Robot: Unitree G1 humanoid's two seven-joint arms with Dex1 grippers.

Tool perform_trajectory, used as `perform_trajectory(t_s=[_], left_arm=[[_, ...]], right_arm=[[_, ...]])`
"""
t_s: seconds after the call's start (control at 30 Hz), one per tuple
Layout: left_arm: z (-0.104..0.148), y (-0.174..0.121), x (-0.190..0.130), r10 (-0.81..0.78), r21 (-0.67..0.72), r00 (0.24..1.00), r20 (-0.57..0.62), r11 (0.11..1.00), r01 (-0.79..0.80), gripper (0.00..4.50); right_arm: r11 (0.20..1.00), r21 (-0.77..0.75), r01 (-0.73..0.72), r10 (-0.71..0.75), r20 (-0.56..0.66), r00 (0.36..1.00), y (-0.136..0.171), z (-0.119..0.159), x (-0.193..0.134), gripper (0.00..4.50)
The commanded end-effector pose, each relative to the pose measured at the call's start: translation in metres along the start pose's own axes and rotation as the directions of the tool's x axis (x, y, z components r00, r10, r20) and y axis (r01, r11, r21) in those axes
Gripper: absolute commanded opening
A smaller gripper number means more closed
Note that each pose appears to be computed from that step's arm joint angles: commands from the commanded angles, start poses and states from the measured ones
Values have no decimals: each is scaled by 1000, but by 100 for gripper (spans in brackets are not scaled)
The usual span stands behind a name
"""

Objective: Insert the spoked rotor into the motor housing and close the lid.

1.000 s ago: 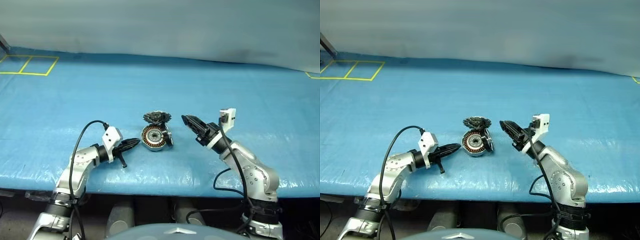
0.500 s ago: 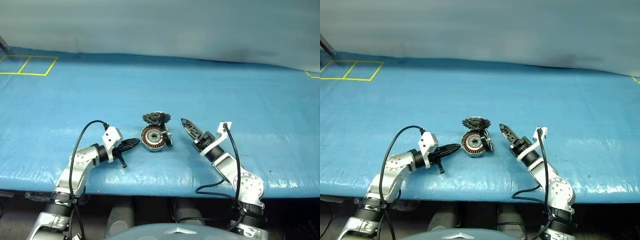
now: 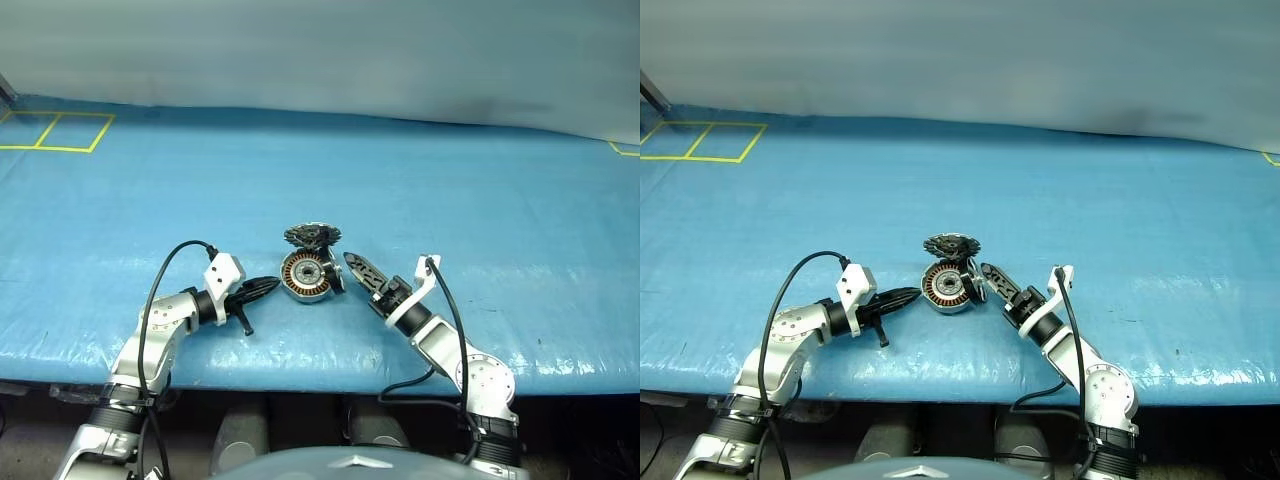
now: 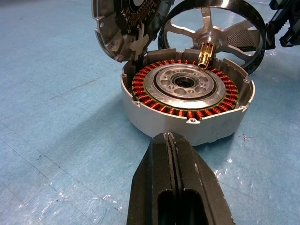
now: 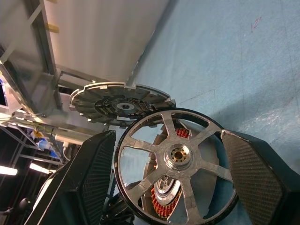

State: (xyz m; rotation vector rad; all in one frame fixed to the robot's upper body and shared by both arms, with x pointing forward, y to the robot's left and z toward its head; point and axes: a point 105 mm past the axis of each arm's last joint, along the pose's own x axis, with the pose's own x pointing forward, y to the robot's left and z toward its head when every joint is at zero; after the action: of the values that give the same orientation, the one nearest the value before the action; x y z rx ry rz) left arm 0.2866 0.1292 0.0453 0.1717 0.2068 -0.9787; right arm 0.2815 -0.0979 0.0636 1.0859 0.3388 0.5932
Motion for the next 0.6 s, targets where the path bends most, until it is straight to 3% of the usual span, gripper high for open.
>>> perform_trajectory(t_s=[0.03, 0.07, 0.17, 0.37, 0.6], left_arm=[[4, 1, 0, 4, 24, 1000, 4, 1000, -4, 0], [4, 1, 0, 5, 23, 1000, 4, 1000, -5, 0], [3, 1, 0, 5, 18, 1000, 4, 1000, -5, 0], [3, 0, 0, 4, 16, 1000, 4, 1000, -5, 0], [2, -1, 0, 7, 15, 1000, 3, 1000, -7, 0]], right_arm=[[1000, -18, -7, 7, -14, 1000, 3, -2, 3, 384], [1000, -23, -4, 3, -22, 1000, 3, -3, 4, 384], [999, -42, -7, 5, -40, 999, 3, -6, 5, 328], [998, -59, -7, 4, -55, 998, 4, -9, 6, 328], [998, -65, -1, -2, -56, 998, 3, -9, 6, 103]])
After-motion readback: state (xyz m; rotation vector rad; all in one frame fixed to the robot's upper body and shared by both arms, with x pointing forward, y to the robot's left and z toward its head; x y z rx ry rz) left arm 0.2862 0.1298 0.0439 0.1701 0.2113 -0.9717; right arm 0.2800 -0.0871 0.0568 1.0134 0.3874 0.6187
